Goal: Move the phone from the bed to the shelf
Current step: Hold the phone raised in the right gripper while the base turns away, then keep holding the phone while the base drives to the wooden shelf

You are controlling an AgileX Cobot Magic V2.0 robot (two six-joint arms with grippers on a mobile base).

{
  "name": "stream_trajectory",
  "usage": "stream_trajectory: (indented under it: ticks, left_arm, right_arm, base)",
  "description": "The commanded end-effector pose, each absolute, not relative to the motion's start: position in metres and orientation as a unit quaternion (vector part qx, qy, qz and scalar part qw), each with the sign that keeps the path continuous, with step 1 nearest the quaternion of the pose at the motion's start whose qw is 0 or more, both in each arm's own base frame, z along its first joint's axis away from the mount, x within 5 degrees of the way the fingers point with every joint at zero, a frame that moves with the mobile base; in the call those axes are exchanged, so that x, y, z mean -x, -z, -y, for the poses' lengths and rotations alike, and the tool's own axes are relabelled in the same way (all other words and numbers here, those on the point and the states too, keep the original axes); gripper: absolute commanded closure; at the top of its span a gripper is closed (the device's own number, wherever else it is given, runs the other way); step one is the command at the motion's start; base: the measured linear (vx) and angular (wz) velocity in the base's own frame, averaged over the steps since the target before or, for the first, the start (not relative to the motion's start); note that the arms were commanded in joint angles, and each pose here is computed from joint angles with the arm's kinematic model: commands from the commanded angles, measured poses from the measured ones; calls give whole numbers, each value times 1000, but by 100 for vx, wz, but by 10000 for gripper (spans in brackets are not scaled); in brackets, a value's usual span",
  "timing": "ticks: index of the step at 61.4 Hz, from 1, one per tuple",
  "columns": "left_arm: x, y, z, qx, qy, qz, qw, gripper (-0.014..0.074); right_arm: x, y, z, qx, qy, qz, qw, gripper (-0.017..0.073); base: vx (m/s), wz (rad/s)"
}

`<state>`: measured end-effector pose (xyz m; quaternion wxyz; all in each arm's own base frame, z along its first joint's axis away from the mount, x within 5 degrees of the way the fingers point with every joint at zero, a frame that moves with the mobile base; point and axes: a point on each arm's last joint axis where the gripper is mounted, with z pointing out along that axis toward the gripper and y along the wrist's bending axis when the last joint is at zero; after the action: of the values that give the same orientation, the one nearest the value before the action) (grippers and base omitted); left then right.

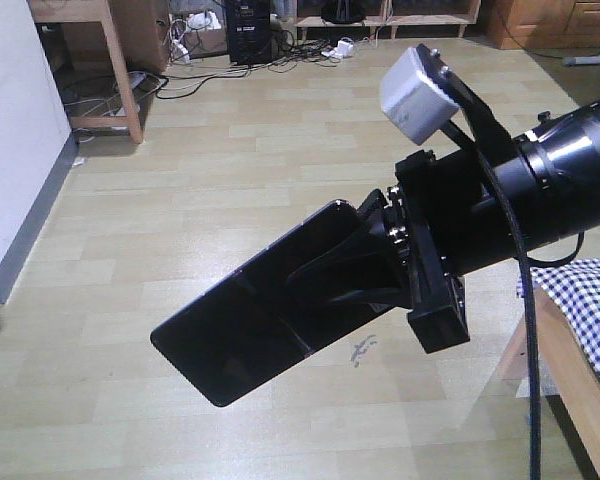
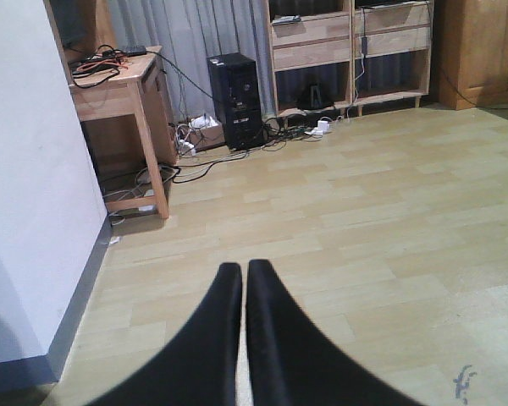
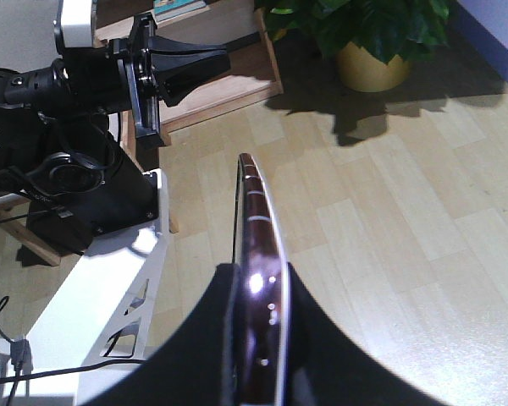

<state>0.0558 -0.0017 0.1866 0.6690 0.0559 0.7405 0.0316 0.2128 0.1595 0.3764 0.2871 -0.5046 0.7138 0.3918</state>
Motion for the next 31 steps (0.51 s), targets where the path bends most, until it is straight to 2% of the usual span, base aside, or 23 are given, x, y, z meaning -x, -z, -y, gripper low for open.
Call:
stream_trajectory:
  ticks: [1,31]
  left_arm:
    - [-55,-201,2,-47,-29,-706,706,592]
    - [-55,-201,2,-47,-29,-706,706,592]
  right_arm:
    - [-200,-396,-159,508,-426,-686,300,562]
    - [-200,-396,-159,508,-426,-686,300,562]
  base:
    - [17,-2]
    - [18,0]
